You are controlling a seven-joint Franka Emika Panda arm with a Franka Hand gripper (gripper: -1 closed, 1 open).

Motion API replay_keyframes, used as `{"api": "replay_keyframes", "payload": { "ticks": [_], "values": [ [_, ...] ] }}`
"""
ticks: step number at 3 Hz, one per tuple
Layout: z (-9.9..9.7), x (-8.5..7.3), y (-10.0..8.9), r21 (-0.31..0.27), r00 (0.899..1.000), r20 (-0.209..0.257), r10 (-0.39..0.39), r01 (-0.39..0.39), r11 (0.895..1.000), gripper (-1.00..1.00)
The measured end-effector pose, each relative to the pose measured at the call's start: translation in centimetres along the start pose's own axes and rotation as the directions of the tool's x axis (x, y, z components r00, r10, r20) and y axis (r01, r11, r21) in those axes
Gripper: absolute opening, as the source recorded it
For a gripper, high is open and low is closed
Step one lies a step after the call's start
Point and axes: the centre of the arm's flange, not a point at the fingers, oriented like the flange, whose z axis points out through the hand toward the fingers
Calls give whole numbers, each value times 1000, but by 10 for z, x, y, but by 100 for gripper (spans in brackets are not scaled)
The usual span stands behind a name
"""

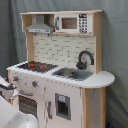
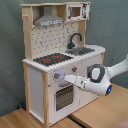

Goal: Play with the kitchen

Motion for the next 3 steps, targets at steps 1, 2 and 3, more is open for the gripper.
{"api": "replay_keyframes", "payload": {
  "ticks": [1, 2, 3],
  "values": [
    [-10, -13, 1, -2, 998, 11, -54, 54, 999, 100],
    [-18, -28, 3, -4, 994, 27, -108, 108, 994, 100],
    [-23, -42, 6, -3, 985, 46, -168, 168, 986, 100]
  ]
}}
